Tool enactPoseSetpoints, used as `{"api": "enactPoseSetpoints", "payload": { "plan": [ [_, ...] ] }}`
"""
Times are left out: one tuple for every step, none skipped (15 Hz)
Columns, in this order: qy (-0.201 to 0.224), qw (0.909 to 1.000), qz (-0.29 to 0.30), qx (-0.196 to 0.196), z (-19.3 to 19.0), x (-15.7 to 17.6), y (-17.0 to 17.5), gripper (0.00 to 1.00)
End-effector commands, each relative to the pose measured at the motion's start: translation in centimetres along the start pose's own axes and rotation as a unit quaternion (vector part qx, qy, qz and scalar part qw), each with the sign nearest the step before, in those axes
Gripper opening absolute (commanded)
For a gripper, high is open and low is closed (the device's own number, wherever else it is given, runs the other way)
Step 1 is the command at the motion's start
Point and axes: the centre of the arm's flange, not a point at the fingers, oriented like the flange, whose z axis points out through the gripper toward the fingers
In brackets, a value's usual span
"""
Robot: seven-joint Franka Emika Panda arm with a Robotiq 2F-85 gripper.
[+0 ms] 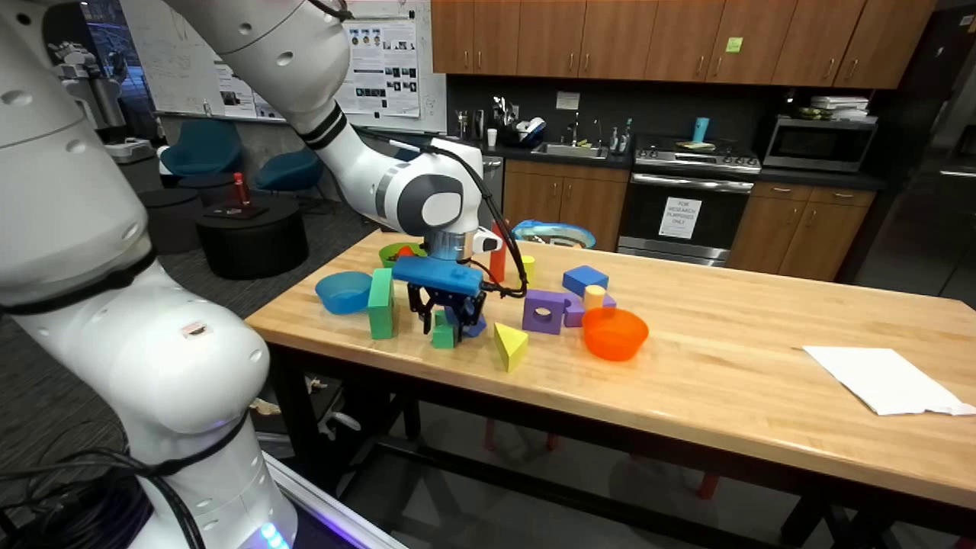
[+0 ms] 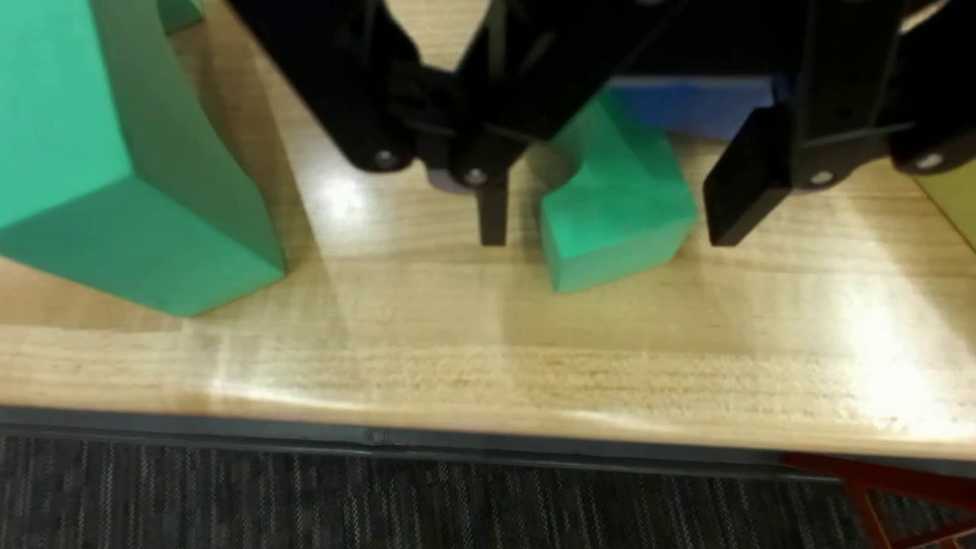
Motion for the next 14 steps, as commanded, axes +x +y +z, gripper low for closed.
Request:
{"api": "enactPoseSetpoints", "payload": {
  "plan": [
    [0.003, 0.9999, -0.006, -0.008, 0.2, 0.2, 0.5, 0.35],
    [0.002, 0.9999, -0.006, -0.009, 0.2, 0.2, 0.5, 0.28],
    [0.002, 0.9999, -0.006, -0.009, 0.2, 0.2, 0.4, 0.21],
    [0.002, 0.9999, -0.007, -0.009, 0.2, 0.2, 0.4, 0.16],
    [0.002, 0.9999, -0.008, -0.009, 0.2, 0.2, 0.3, 0.16],
    [0.001, 0.9999, -0.008, -0.009, 0.1, 0.2, 0.3, 0.16],
    [0.001, 0.9999, -0.009, -0.01, 0.1, 0.2, 0.2, 0.16],
    [0.0, 0.9999, -0.01, -0.01, 0.0, 0.1, 0.1, 0.16],
    [-0.001, 0.9999, -0.012, -0.011, 0.0, 0.1, 0.0, 0.16],
    [-0.002, 0.9998, -0.014, -0.011, 0.0, 0.0, 0.0, 0.16],
    [-0.005, 0.9998, -0.016, -0.01, 0.1, -0.1, -0.1, 0.16],
    [-0.008, 0.9997, -0.019, -0.01, 0.1, -0.3, -0.2, 0.16],
    [-0.012, 0.9996, -0.023, -0.014, 0.2, -0.6, -0.4, 0.16],
    [-0.015, 0.9993, -0.029, -0.017, 0.2, -0.9, -0.5, 0.16]
  ]
}}
